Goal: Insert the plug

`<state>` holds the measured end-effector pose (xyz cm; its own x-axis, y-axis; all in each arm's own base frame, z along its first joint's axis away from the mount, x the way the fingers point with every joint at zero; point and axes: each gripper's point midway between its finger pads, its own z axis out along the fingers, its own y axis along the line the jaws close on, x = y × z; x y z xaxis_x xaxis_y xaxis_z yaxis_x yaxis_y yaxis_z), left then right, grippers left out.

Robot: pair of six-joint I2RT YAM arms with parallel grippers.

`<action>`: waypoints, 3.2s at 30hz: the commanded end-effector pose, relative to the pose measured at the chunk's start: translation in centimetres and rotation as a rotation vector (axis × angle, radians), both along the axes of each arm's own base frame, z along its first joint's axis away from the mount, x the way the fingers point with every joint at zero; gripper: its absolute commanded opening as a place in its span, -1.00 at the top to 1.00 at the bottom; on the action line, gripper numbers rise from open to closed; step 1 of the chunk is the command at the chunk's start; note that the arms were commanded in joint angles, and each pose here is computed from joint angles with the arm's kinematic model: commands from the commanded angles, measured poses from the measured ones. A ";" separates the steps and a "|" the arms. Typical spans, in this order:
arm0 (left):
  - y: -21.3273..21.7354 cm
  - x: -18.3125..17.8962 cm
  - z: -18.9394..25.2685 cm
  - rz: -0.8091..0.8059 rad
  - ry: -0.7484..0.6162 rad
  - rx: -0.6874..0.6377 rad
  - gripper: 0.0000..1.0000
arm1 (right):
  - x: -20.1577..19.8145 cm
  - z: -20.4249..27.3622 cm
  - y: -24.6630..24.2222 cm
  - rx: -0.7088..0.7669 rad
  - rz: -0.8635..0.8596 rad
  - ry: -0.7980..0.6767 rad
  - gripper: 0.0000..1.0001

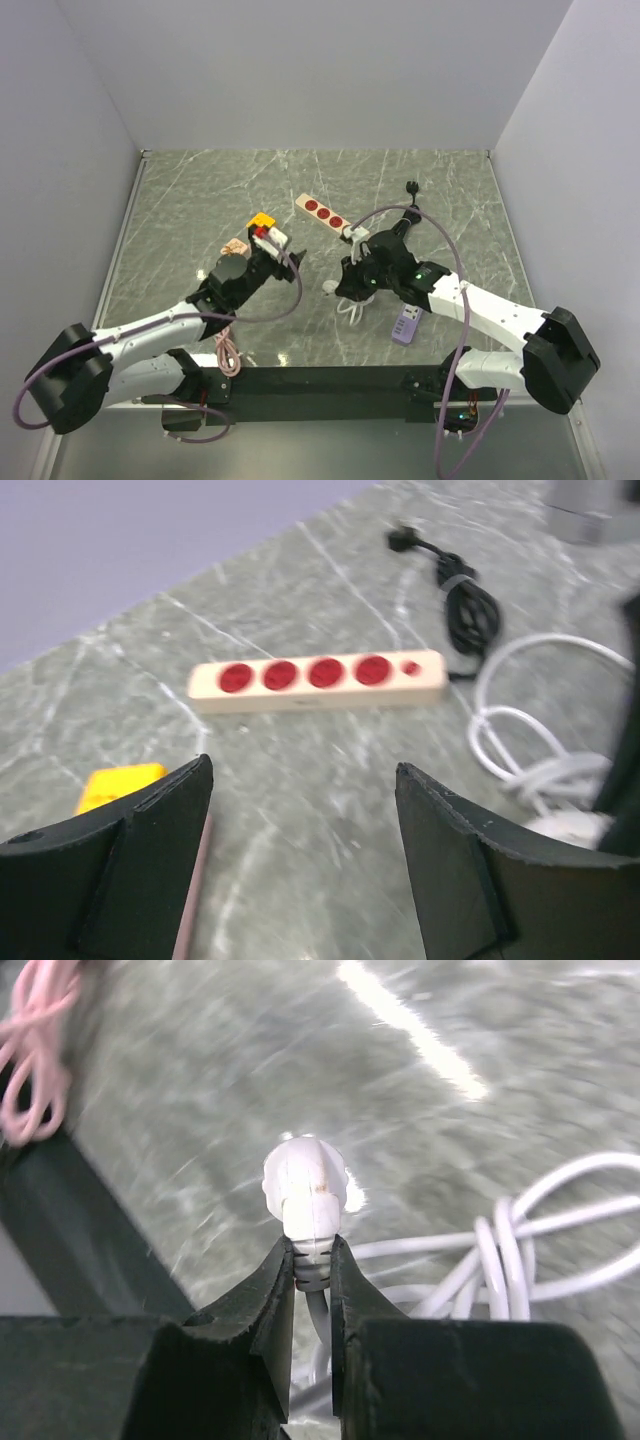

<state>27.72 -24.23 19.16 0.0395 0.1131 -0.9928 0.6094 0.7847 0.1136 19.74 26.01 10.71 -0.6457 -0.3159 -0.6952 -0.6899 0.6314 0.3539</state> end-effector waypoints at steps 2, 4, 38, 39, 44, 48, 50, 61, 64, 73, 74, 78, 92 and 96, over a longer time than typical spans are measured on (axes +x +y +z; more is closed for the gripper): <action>-1.0 3.7 6.0 0.022 -0.114 -0.109 -0.57 | 4.3 1.8 -1.3 0.012 -0.266 -0.053 1.00; -2.4 6.1 6.7 0.020 -0.121 -0.100 -0.56 | 6.0 1.6 -1.5 0.003 -0.346 -0.064 1.00; -8.6 26.8 -10.5 0.120 0.399 0.063 -0.46 | 13.8 -6.2 -8.1 -0.265 -0.724 0.021 1.00; -8.7 26.7 -11.0 0.116 0.415 0.069 -0.47 | 13.9 -6.2 -8.2 -0.267 -0.730 0.020 1.00; -8.6 26.1 -12.6 0.121 0.481 0.091 -0.45 | 14.9 -6.1 -8.5 -0.289 -0.773 0.018 1.00; -8.0 25.1 -13.5 0.131 0.529 0.114 -0.45 | 16.0 -5.7 -8.9 -0.294 -0.822 0.013 1.00; -7.9 24.6 -13.6 0.127 0.545 0.115 -0.45 | 16.5 -5.5 -9.1 -0.290 -0.838 0.006 1.00; -7.3 19.9 -17.4 0.105 0.714 0.170 -0.36 | 19.3 -4.6 -11.7 -0.291 -0.918 -0.029 1.00; -7.5 18.4 -17.9 0.080 0.744 0.159 -0.34 | 19.9 -4.4 -12.3 -0.291 -0.933 -0.033 1.00; -8.8 13.9 -20.0 0.029 0.808 0.165 -0.30 | 21.6 -2.8 -13.3 -0.279 -0.963 -0.070 1.00; -9.0 13.5 -20.1 0.024 0.816 0.159 -0.30 | 21.9 -2.8 -13.3 -0.282 -0.961 -0.073 1.00; -9.4 11.2 -20.5 -0.001 0.837 0.154 -0.28 | 22.6 -3.0 -13.1 -0.284 -0.959 -0.077 1.00; -8.6 8.2 -15.5 -0.004 0.729 0.020 -0.31 | 20.1 4.4 -12.2 -0.189 -0.891 -0.270 1.00; -8.1 8.7 -16.0 0.020 0.725 0.018 -0.32 | 20.7 5.0 -10.4 -0.174 -0.842 -0.283 1.00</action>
<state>39.29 -32.77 5.96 -0.5261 0.0874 -0.8459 0.5436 0.7995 -0.2554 38.95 14.18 13.32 -0.5903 0.0869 -0.8025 0.0236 0.9956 0.0904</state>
